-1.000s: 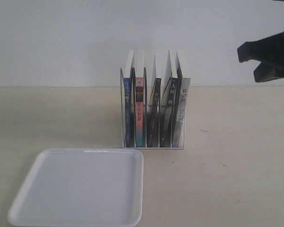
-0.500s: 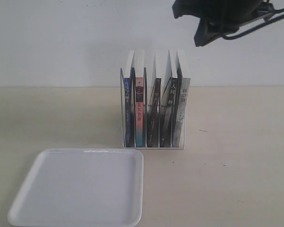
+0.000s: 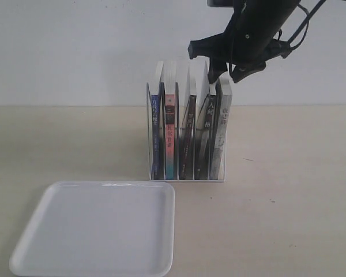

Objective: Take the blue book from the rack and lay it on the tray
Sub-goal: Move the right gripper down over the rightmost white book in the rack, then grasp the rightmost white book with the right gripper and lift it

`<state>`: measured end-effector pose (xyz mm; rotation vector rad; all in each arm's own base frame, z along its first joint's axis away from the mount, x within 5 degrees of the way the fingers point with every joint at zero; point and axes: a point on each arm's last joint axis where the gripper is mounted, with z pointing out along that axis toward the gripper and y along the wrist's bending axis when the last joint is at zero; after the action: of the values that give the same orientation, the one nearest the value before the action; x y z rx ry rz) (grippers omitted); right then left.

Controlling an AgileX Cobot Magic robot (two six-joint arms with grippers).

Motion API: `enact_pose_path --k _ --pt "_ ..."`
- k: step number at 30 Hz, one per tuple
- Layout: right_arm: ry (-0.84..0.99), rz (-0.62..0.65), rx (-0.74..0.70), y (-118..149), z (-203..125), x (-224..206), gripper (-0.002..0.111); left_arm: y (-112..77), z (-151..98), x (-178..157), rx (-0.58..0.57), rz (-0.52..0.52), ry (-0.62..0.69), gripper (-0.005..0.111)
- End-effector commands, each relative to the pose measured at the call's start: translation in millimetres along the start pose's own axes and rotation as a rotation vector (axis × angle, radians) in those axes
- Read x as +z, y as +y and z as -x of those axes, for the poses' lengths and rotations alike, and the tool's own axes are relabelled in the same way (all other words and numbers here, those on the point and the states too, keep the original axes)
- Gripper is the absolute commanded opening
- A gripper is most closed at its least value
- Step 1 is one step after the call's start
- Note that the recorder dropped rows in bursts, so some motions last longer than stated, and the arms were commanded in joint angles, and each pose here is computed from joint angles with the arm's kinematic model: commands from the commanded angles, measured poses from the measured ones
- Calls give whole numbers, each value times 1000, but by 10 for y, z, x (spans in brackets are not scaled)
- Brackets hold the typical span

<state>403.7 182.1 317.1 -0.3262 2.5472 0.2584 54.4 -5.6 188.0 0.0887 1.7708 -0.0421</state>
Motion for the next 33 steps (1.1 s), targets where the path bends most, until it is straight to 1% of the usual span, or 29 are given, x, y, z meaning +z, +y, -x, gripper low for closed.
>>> enact_pose_path --k 1,6,19,20,23,25,27,33 --pt "-41 -18 -16 -9 74 -70 47 2 -10 1 6 4 0 4" --pt "-37 -72 -11 -67 73 -41 47 2 -10 1 6 4 0 4" --pt "0 -78 10 -81 35 265 46 2 -10 1 6 4 0 4" --pt "-8 -76 12 -80 43 265 41 2 -10 1 6 4 0 4" --pt "-12 -75 15 -79 46 265 18 2 -10 1 6 4 0 4" --pt "-12 -75 16 -79 46 265 10 2 -10 1 6 4 0 4" --pt "-13 -75 24 -79 47 265 6 2 -10 1 6 4 0 4" --pt "-23 -73 55 -76 57 220 6 2 -10 1 6 4 0 4"
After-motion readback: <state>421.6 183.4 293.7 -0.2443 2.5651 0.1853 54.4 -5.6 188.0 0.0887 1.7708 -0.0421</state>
